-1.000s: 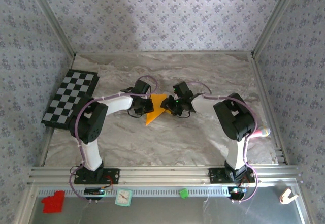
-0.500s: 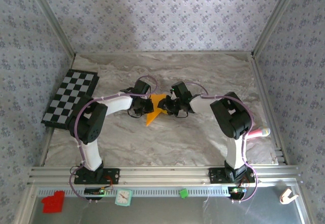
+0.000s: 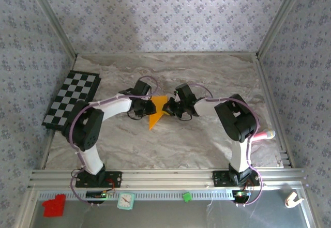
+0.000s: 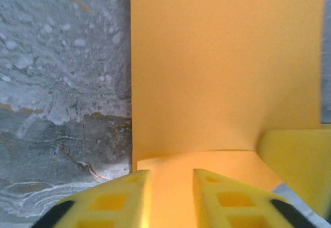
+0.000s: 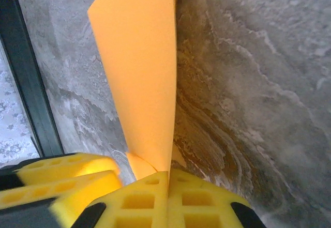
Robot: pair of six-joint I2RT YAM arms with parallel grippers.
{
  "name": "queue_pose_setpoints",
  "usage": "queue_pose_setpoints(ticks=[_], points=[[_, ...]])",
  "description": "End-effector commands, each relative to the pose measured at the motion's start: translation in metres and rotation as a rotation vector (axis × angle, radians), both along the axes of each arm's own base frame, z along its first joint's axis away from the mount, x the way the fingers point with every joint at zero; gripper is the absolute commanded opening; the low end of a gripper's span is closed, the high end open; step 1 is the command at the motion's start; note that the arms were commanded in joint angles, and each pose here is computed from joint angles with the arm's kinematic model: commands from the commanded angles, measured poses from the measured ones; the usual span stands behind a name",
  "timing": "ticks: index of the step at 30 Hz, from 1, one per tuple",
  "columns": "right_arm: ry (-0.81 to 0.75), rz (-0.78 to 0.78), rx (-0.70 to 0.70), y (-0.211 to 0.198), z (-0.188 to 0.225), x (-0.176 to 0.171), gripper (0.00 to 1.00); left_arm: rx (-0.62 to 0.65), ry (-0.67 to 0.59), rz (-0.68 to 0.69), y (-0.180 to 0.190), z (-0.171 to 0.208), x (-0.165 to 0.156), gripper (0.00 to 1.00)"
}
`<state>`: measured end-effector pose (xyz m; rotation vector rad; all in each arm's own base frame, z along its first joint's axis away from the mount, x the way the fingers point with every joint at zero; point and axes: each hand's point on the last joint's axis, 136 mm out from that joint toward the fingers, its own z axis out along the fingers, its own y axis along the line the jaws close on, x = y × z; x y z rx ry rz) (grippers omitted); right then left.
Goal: Fold a paper plane with a square sheet of paper (pick it up from the middle)
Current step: Fold the wing for the fifth time at the center of the table.
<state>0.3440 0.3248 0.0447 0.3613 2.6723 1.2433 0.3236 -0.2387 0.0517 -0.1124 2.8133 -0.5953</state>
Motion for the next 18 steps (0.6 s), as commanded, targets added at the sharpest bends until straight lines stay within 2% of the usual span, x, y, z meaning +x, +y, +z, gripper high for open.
queue_pose_setpoints(ticks=[1, 6, 13, 18], points=[[-0.056, -0.047, -0.019, -0.012, 0.019, 0.003, 0.01, -0.046, -0.108, -0.045, -0.003, 0.031, -0.001, 0.36], [-0.062, -0.178, -0.034, -0.036, 0.03, 0.002, 0.0, -0.078, -0.253, -0.183, -0.023, 0.045, -0.01, 0.51], [0.022, -0.368, -0.048, -0.07, 0.029, -0.007, 0.0, -0.068, -0.436, -0.421, -0.06, 0.046, -0.029, 0.73], [0.073, -0.43, -0.036, -0.08, 0.03, -0.012, 0.0, -0.029, -0.573, -0.548, -0.077, 0.044, -0.034, 0.75]])
